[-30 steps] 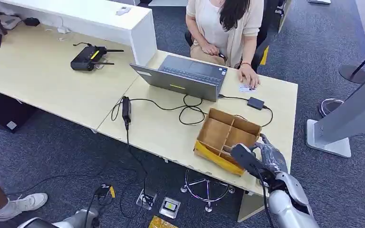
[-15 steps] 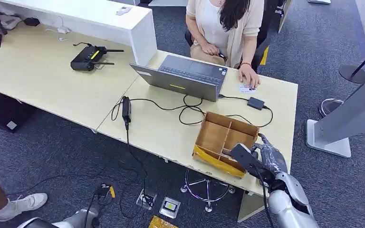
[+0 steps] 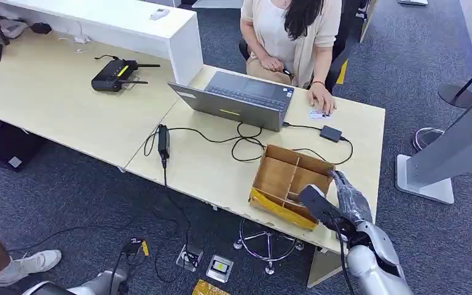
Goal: Pass the card to the sensor for recognition and then transmit it.
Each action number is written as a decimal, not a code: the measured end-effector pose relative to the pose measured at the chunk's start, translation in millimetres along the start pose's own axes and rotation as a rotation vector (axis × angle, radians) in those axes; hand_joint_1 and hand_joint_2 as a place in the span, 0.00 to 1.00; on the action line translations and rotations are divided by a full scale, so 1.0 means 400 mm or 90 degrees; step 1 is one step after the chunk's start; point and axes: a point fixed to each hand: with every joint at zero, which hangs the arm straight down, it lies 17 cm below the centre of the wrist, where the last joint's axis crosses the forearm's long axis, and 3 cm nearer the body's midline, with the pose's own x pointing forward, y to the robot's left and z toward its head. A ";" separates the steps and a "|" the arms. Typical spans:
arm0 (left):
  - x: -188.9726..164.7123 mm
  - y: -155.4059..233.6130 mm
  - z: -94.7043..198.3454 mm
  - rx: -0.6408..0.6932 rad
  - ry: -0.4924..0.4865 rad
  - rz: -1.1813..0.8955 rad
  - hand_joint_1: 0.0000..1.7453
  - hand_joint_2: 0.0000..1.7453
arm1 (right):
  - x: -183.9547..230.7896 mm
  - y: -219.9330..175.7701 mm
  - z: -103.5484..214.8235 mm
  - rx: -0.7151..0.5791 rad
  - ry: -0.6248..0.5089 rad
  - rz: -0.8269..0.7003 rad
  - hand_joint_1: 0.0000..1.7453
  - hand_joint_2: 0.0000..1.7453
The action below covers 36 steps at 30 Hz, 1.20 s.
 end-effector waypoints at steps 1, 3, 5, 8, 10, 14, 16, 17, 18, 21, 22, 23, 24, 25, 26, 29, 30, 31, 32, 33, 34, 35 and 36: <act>0.000 0.000 0.000 0.000 0.000 0.001 0.00 0.00 | 0.001 -0.002 -0.001 -0.001 -0.001 0.000 0.00 0.00; 0.000 0.001 0.000 0.000 0.000 0.001 0.00 0.00 | 0.003 -0.007 -0.003 -0.002 -0.003 0.001 0.00 0.00; 0.000 0.001 0.000 0.000 0.000 0.001 0.00 0.00 | 0.004 -0.008 -0.003 -0.003 -0.003 0.002 0.00 0.00; 0.000 0.001 0.000 0.000 0.000 0.001 0.00 0.00 | 0.006 -0.016 -0.006 -0.007 -0.007 0.006 0.00 0.00; 0.001 0.001 0.000 0.000 -0.002 0.003 0.00 0.00 | 0.007 -0.033 -0.010 -0.014 -0.011 0.017 0.00 0.00; 0.001 0.001 0.000 -0.001 -0.002 0.005 0.00 0.00 | 0.012 -0.100 -0.030 -0.033 -0.024 0.042 0.00 0.00; 0.000 0.001 0.000 -0.001 -0.001 0.006 0.00 0.00 | 0.012 -0.136 -0.039 -0.040 -0.029 0.055 0.00 0.00; 0.000 0.001 0.000 -0.001 -0.001 0.007 0.00 0.00 | 0.013 -0.153 -0.043 -0.044 -0.031 0.059 0.00 0.00; 0.000 0.000 0.000 -0.001 -0.001 0.007 0.00 0.00 | 0.013 -0.167 -0.046 -0.048 -0.032 0.063 0.00 0.00; 0.000 0.000 0.000 -0.002 -0.001 0.007 0.00 0.00 | 0.009 -0.182 -0.049 -0.053 -0.032 0.068 0.00 0.00; 0.000 0.000 0.000 -0.002 -0.002 0.007 0.00 0.00 | 0.008 -0.184 -0.048 -0.054 -0.032 0.070 0.00 0.00; 0.000 0.000 0.000 -0.002 -0.002 0.008 0.00 0.00 | 0.008 -0.186 -0.048 -0.054 -0.032 0.072 0.00 0.00; 0.001 0.000 0.000 -0.002 -0.002 0.009 0.00 0.00 | 0.007 -0.191 -0.049 -0.056 -0.034 0.074 0.00 0.00; 0.001 0.000 0.000 -0.002 -0.003 0.010 0.00 0.00 | 0.008 -0.198 -0.050 -0.058 -0.036 0.077 0.00 0.00; 0.001 0.000 0.000 -0.002 -0.003 0.011 0.00 0.00 | 0.007 -0.210 -0.051 -0.062 -0.037 0.080 0.00 0.00; 0.000 0.000 0.000 -0.002 -0.002 0.013 0.00 0.00 | 0.008 -0.257 -0.058 -0.079 -0.043 0.088 0.00 0.00; -0.002 0.000 0.000 -0.002 -0.001 0.014 0.00 0.00 | 0.012 -0.276 -0.060 -0.087 -0.047 0.088 0.00 0.00; -0.002 0.000 0.000 -0.002 -0.001 0.017 0.00 0.00 | 0.016 -0.288 -0.061 -0.092 -0.052 0.085 0.00 0.00; -0.003 0.001 0.000 -0.002 0.000 0.018 0.00 0.00 | 0.021 -0.296 -0.062 -0.096 -0.056 0.083 0.00 1.00; -0.003 0.000 0.000 -0.002 0.000 0.018 0.00 0.00 | 0.025 -0.304 -0.062 -0.100 -0.059 0.081 0.00 1.00; -0.003 0.000 0.000 -0.002 0.000 0.019 0.00 0.00 | 0.028 -0.311 -0.062 -0.102 -0.061 0.077 0.00 1.00; -0.003 0.000 0.000 -0.002 0.000 0.020 0.00 0.00 | 0.029 -0.317 -0.062 -0.104 -0.059 0.072 0.00 1.00; -0.003 0.000 0.000 -0.002 0.000 0.021 0.00 0.00 | 0.030 -0.318 -0.060 -0.107 -0.057 0.067 0.00 1.00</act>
